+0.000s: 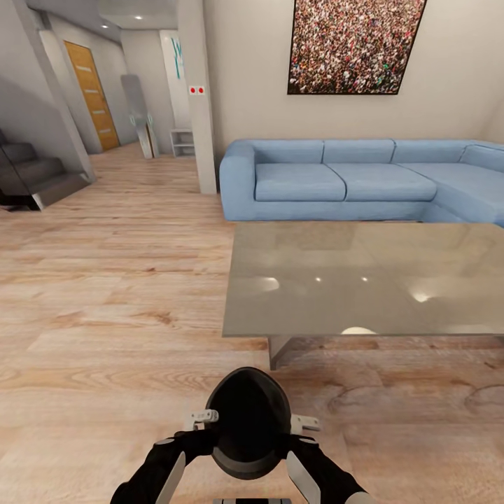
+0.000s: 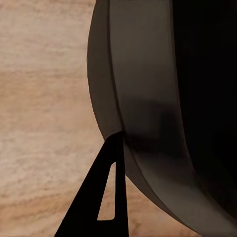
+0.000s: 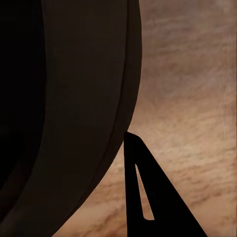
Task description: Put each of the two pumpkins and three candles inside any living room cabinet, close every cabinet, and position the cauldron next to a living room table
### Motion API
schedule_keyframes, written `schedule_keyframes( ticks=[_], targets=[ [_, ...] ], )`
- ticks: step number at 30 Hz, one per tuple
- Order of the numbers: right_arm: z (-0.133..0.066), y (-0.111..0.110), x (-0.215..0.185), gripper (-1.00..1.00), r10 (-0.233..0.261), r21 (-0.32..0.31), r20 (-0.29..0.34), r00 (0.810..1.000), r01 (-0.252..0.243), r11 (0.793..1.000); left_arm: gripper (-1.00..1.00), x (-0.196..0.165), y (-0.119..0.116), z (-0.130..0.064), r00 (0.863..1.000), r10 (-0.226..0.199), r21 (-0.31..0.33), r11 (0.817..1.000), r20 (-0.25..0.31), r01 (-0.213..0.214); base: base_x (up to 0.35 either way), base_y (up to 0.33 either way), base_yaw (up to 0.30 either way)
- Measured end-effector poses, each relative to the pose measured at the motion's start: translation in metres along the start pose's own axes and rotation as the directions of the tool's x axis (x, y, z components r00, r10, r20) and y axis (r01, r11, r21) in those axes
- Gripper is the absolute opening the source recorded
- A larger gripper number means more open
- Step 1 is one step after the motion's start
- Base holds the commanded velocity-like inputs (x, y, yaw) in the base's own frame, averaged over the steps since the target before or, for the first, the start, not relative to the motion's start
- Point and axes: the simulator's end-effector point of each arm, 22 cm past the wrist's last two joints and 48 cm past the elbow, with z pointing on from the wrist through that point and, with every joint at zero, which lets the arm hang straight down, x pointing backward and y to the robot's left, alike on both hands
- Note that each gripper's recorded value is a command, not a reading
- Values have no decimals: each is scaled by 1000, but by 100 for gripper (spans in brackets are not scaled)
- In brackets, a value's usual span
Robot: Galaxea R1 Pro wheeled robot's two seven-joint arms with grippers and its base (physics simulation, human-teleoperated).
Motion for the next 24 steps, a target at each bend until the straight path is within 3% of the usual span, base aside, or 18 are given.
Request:
schedule_keyframes(
  ticks=[24],
  targets=[
    [3, 0, 1, -100, -5, 5, -17, 1000, 5, 1000, -100, 2, 1, 3, 1000, -7, -2, 1000, -16, 7, 5, 0, 0]
  ],
)
